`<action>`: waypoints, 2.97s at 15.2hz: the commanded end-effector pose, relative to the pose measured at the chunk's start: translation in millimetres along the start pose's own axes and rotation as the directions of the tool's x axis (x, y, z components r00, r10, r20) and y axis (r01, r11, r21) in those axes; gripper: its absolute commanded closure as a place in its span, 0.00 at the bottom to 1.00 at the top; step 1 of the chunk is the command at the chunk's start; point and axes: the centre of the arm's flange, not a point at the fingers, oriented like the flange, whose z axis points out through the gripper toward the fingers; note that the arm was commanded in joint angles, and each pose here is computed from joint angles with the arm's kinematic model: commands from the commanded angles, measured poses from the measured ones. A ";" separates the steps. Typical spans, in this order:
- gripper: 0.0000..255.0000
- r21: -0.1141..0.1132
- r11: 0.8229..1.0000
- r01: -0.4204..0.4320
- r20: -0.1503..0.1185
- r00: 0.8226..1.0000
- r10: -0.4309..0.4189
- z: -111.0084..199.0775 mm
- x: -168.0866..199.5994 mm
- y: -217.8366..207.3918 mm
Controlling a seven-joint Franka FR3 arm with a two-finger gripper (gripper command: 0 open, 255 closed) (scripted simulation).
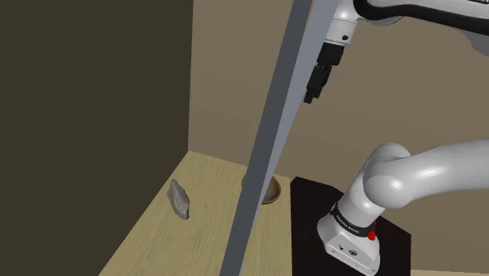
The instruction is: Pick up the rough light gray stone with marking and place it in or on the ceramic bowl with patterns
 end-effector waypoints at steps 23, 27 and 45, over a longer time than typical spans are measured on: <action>0.00 0.011 0.996 -0.086 0.004 0.996 0.086 187.3 141.8 -169.4; 0.00 0.013 0.995 -0.101 0.005 0.995 0.101 221.2 169.0 -199.1; 0.00 0.019 0.988 -0.152 0.008 0.988 0.152 353.5 261.5 -294.5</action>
